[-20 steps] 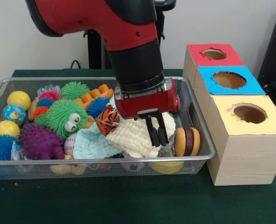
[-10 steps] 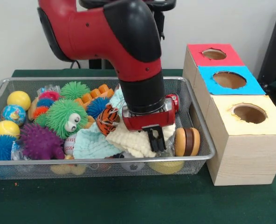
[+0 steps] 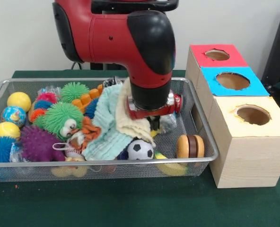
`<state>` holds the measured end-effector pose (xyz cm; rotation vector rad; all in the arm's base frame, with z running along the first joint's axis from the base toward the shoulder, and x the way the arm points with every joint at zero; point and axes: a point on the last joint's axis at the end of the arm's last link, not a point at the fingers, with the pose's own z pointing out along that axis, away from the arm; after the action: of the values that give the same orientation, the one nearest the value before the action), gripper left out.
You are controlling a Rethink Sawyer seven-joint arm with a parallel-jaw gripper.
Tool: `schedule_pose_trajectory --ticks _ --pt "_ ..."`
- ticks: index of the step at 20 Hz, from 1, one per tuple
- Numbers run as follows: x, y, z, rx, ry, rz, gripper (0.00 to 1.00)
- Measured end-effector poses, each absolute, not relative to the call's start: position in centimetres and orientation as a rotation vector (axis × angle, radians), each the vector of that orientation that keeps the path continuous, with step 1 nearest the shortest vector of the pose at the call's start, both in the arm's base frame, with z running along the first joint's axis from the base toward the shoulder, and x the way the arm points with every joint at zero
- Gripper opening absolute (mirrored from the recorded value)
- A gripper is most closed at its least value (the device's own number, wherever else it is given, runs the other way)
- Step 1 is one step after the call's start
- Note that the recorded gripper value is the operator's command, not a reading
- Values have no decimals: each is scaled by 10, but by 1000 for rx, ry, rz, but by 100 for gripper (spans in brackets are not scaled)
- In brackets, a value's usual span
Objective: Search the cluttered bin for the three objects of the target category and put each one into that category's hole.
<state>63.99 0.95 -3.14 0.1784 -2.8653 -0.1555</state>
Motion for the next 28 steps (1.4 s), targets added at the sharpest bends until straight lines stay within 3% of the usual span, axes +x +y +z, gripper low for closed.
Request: schedule_pose_trajectory --ticks 6,17,28 --pt "626 -21 -24 269 -2762 16 0" --pt "638 -101 -4 540 -2811 468 0" --pt "629 -137 8 472 -2779 491 0"
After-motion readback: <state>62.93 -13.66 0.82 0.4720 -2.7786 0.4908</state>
